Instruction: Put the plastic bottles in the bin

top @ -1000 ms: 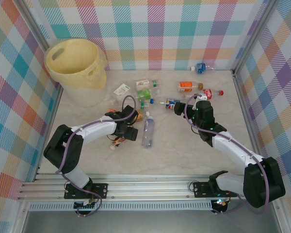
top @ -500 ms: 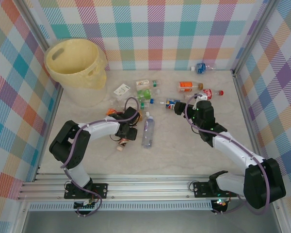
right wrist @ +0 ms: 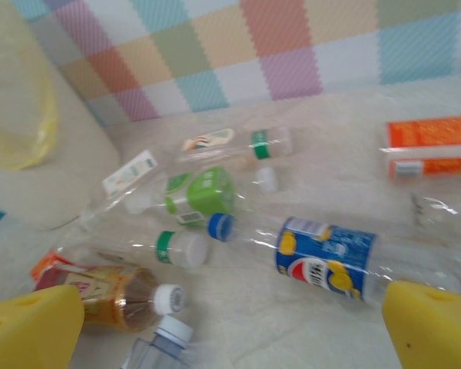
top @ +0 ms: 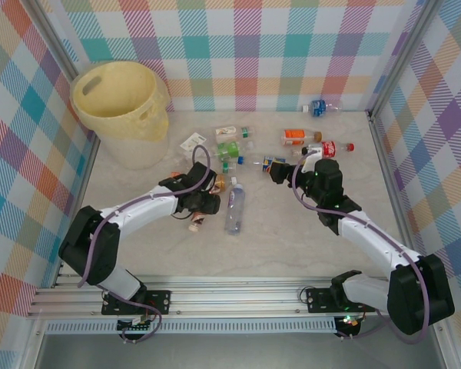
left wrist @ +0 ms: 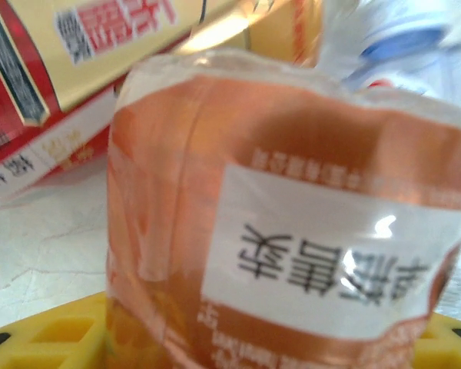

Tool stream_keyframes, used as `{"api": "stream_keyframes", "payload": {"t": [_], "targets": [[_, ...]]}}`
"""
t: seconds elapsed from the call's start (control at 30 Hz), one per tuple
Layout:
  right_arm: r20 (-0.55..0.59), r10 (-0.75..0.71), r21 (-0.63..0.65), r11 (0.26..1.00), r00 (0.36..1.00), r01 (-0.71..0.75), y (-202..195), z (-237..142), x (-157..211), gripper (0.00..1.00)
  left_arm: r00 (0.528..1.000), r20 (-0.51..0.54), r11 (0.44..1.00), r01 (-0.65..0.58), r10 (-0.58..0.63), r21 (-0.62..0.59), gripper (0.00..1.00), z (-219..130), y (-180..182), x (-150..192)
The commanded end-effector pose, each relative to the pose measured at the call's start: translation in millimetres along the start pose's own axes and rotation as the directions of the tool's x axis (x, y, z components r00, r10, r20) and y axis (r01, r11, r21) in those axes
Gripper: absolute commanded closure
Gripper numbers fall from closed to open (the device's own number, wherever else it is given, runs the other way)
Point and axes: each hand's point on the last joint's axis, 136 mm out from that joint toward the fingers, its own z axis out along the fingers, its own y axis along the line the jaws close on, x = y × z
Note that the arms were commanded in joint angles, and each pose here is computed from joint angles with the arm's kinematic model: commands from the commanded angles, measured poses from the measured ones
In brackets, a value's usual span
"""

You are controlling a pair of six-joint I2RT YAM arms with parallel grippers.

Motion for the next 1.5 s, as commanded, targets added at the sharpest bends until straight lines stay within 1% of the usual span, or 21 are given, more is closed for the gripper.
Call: {"api": "stream_keyframes", "payload": {"t": [0.0, 0.13, 0.27, 0.4, 0.5, 0.53, 0.6, 0.77, 0.87, 1.0, 1.07, 1.27, 1.4, 1.47], "targets": [[0.079, -0.095, -0.164, 0.981, 0.992, 0.107, 32, -6, -15, 0.0, 0.995, 0.093, 0.996, 0.021, -0.029, 0.085, 0.48, -30, -20, -29], [0.09, -0.129, -0.214, 0.966, 0.988, 0.145, 43, -9, -18, 0.0, 0.981, 0.183, 0.99, 0.043, -0.067, 0.134, 0.48, -50, -28, -53], [0.088, -0.134, -0.236, 0.96, 0.987, 0.151, 47, -11, -18, 0.0, 0.959, 0.265, 0.983, 0.056, -0.103, 0.177, 0.47, -71, -33, -77], [0.089, -0.133, -0.266, 0.952, 0.987, 0.152, 52, -11, -18, 0.0, 0.918, 0.373, 0.978, 0.059, -0.131, 0.199, 0.47, -95, -36, -109], [0.092, -0.152, -0.319, 0.932, 0.984, 0.174, 62, -14, -17, 0.0, 0.88, 0.455, 0.98, 0.055, -0.138, 0.19, 0.47, -114, -35, -133], [0.094, -0.167, -0.345, 0.919, 0.981, 0.189, 67, -15, -16, 0.0, 0.854, 0.499, 0.98, 0.057, -0.146, 0.189, 0.47, -123, -34, -145], [0.096, -0.197, -0.389, 0.895, 0.976, 0.219, 76, -17, -13, 0.0, 0.823, 0.55, 0.983, 0.051, -0.142, 0.178, 0.47, -135, -34, -160], [0.081, -0.238, -0.433, 0.866, 0.968, 0.249, 90, -17, -8, 0.0, 0.742, 0.652, 0.986, 0.088, -0.158, 0.139, 0.48, -159, -24, -194], [0.076, -0.25, -0.458, 0.851, 0.965, 0.257, 98, -17, -7, 0.0, 0.682, 0.708, 0.983, 0.139, -0.185, 0.123, 0.48, -174, -11, -213], [0.065, -0.269, -0.476, 0.838, 0.961, 0.267, 106, -17, -5, 0.0, 0.579, 0.785, 0.972, 0.198, -0.219, 0.125, 0.48, -200, 6, -238], [0.064, -0.276, -0.478, 0.835, 0.959, 0.273, 109, -17, -6, 0.0, 0.535, 0.813, 0.967, 0.222, -0.231, 0.129, 0.48, -211, 15, -249], [0.061, -0.29, -0.474, 0.834, 0.955, 0.283, 111, -18, -7, 0.0, 0.439, 0.867, 0.952, 0.28, -0.238, 0.12, 0.48, -234, 43, -273], [0.06, -0.297, -0.459, 0.839, 0.953, 0.291, 109, -19, -9, 0.0, 0.331, 0.917, 0.935, 0.341, -0.221, 0.102, 0.49, -259, 69, -282], [0.06, -0.3, -0.451, 0.843, 0.952, 0.293, 108, -20, -10, 0.0, 0.285, 0.935, 0.925, 0.368, -0.212, 0.097, 0.49, -271, 85, -287]]}}
